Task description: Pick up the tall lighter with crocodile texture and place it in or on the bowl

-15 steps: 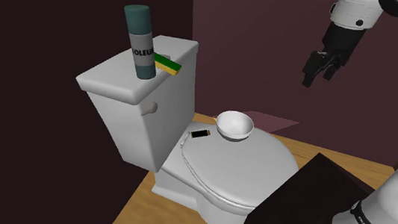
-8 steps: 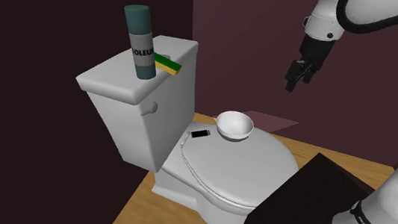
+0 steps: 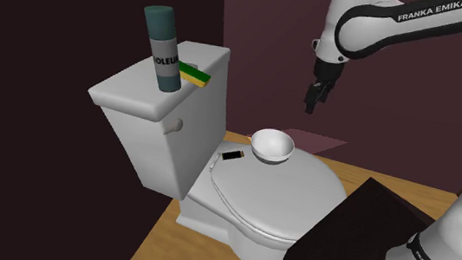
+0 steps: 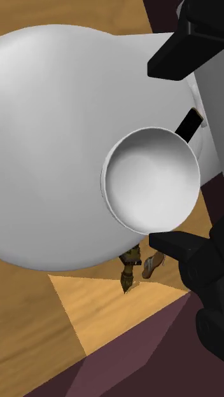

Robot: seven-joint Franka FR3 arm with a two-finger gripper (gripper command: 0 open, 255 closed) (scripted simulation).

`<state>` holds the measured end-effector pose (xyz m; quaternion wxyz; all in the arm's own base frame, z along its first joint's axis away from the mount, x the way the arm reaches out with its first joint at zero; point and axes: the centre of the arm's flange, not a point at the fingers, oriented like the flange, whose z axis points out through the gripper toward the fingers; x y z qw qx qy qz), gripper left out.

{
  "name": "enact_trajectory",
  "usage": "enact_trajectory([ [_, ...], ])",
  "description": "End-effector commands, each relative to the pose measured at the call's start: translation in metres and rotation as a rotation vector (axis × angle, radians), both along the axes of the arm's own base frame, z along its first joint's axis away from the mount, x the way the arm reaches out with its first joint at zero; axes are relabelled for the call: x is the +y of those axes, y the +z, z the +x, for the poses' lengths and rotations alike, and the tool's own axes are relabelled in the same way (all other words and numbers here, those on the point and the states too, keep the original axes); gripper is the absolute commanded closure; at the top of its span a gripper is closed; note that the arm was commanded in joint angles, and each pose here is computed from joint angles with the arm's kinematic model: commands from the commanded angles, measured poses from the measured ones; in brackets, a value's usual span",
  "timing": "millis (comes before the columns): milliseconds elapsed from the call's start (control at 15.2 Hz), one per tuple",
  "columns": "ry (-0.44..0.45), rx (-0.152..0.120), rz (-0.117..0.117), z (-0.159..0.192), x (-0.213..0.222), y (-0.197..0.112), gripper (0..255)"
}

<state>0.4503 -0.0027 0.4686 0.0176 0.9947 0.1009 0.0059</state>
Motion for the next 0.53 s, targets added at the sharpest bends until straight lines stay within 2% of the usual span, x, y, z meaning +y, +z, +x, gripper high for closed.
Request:
enact_trajectory([
  [0,0.056,0.01,-0.001,0.022,0.005,-0.019,0],
  [462,0.243,0.047,-0.002,0.091,0.023,-0.082,0],
])
